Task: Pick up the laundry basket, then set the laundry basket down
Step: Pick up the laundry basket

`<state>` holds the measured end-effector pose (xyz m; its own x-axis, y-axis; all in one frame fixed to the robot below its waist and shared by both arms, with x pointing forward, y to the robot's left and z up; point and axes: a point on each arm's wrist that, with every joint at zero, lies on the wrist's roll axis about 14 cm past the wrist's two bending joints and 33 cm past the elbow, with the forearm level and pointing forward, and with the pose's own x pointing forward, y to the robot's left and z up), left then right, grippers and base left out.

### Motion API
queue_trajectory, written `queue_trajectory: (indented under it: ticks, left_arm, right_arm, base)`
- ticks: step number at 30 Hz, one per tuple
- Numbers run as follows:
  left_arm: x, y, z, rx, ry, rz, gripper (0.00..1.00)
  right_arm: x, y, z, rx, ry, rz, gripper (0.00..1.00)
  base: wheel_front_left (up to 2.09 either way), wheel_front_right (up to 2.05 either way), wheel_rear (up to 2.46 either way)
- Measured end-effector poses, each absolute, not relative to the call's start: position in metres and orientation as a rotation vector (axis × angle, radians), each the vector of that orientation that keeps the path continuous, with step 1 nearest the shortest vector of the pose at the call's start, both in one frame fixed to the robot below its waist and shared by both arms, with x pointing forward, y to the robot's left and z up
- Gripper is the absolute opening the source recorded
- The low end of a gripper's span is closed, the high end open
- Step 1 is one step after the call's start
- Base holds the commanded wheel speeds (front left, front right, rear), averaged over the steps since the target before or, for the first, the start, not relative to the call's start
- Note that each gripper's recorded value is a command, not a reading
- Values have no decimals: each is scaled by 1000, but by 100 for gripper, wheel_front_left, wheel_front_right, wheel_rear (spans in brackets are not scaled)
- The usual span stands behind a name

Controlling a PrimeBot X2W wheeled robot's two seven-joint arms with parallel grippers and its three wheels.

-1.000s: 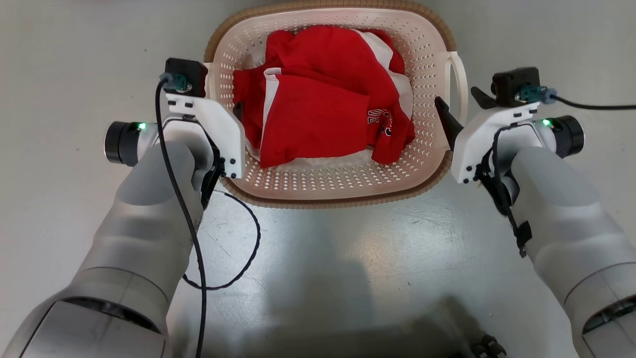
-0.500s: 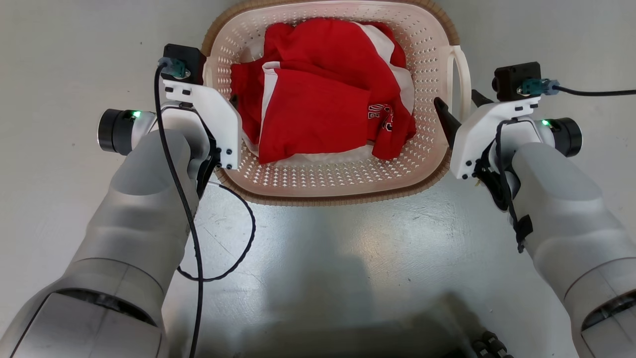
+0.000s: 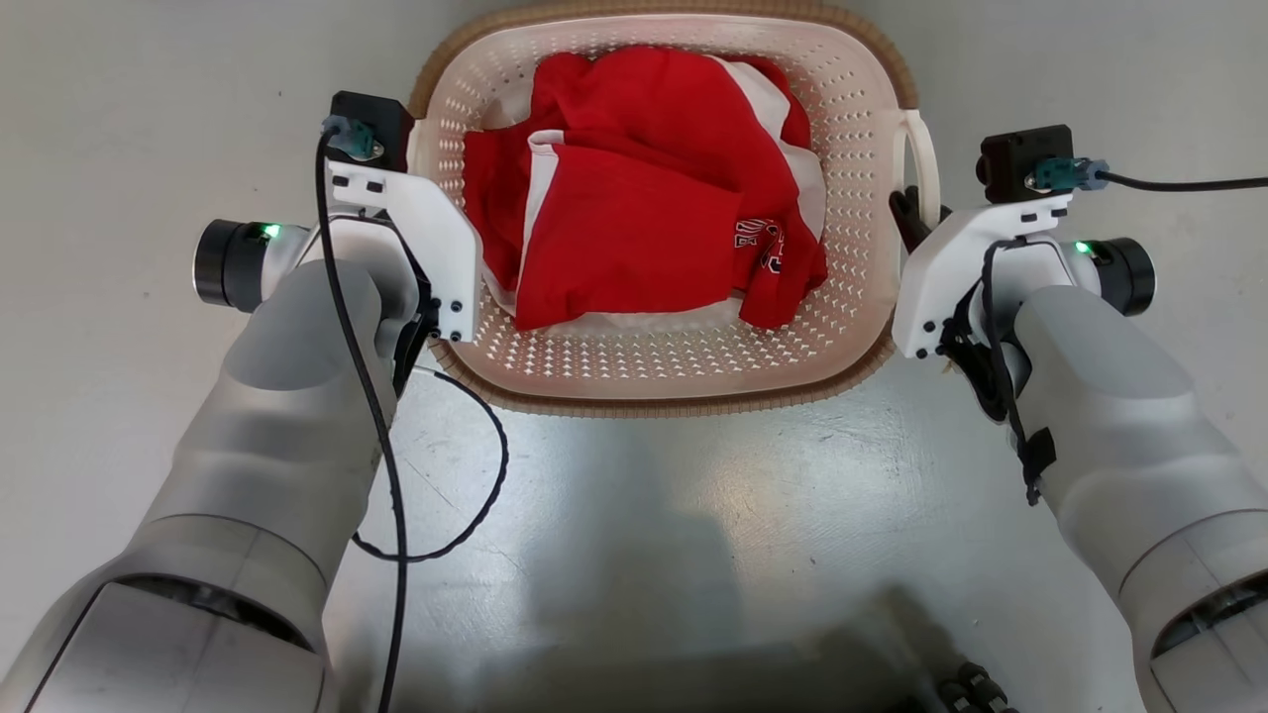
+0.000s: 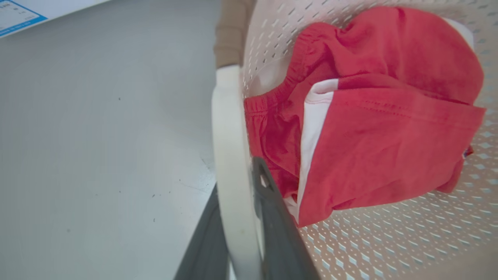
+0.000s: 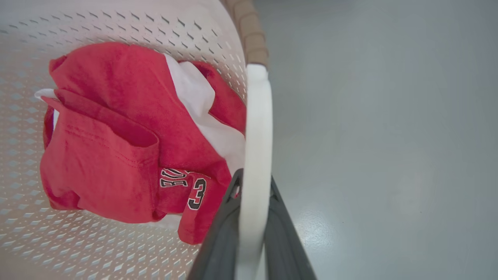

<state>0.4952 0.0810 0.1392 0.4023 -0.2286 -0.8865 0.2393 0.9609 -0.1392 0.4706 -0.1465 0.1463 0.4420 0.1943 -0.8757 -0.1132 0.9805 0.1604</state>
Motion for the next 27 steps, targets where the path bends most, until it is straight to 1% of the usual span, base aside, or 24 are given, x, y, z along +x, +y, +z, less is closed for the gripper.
queue_trajectory:
  ticks: [6,9,14,17,22,27]
  left_arm:
    - [498,81,150,17,1108,-297,0]
    - [492,82,155,11,1132,-291,0]
    - [473,85,167,15,1170,-290,0]
    - [462,86,179,-21,1192,-271,0]
    - [435,87,203,-40,1247,-281,0]
    - [402,87,229,-25,1311,-306,0]
  right_arm:
    - [470,-144,154,64,1108,209,0]
    - [467,-141,160,67,1127,218,0]
    - [450,-135,175,64,1166,241,0]
    - [439,-133,188,80,1185,246,0]
    - [423,-133,218,72,1213,278,0]
    - [400,-133,250,81,1247,305,0]
  base:
    - [0,0,0]
    - [0,0,0]
    - [0,0,0]
    - [0,0,0]
    - [0,0,0]
    - [0,0,0]
